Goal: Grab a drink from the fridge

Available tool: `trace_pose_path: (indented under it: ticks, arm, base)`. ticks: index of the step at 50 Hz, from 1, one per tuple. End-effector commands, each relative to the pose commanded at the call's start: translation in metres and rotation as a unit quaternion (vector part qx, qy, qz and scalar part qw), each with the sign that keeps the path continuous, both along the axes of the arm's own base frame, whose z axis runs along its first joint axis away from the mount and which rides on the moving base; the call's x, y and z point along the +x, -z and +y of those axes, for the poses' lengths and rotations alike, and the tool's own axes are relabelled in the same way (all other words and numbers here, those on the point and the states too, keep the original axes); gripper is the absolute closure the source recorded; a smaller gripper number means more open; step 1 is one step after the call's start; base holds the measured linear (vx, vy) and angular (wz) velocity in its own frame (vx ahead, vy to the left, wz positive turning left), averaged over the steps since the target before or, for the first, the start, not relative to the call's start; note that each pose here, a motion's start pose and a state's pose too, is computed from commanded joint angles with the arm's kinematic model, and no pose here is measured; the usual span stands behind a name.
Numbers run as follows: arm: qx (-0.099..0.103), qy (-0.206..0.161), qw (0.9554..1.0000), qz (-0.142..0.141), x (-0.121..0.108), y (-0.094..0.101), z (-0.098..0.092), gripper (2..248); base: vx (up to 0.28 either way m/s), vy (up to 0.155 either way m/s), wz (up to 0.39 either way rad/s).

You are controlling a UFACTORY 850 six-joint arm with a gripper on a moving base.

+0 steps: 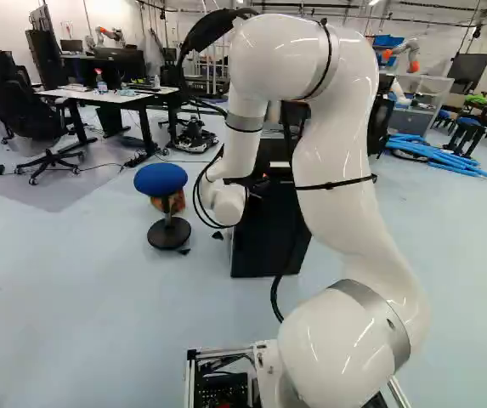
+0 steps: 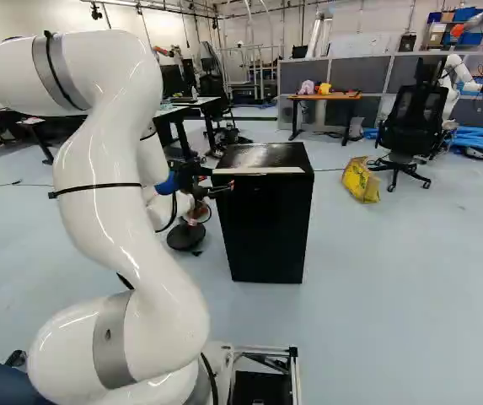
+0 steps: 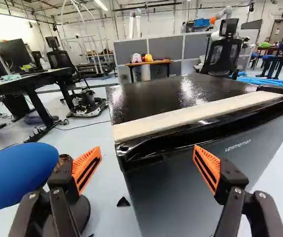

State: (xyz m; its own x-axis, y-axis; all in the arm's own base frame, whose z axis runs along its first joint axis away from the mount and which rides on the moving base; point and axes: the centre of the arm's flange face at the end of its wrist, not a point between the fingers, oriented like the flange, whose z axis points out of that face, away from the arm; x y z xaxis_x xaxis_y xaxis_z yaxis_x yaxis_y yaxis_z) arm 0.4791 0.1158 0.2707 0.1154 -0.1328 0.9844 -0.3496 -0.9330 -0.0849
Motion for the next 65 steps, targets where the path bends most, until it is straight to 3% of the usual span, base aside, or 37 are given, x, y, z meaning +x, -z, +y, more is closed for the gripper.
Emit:
trace_pose_path:
  ticks: [37, 65]
  arm:
    - [0.016, 0.055, 0.9984, -0.004, 0.001, 0.005, 0.033, 3]
    - [0.036, 0.119, 0.9922, -0.011, 0.010, 0.010, 0.052, 3]
  base:
    - [0.000, 0.000, 0.000]
    - [0.000, 0.000, 0.000]
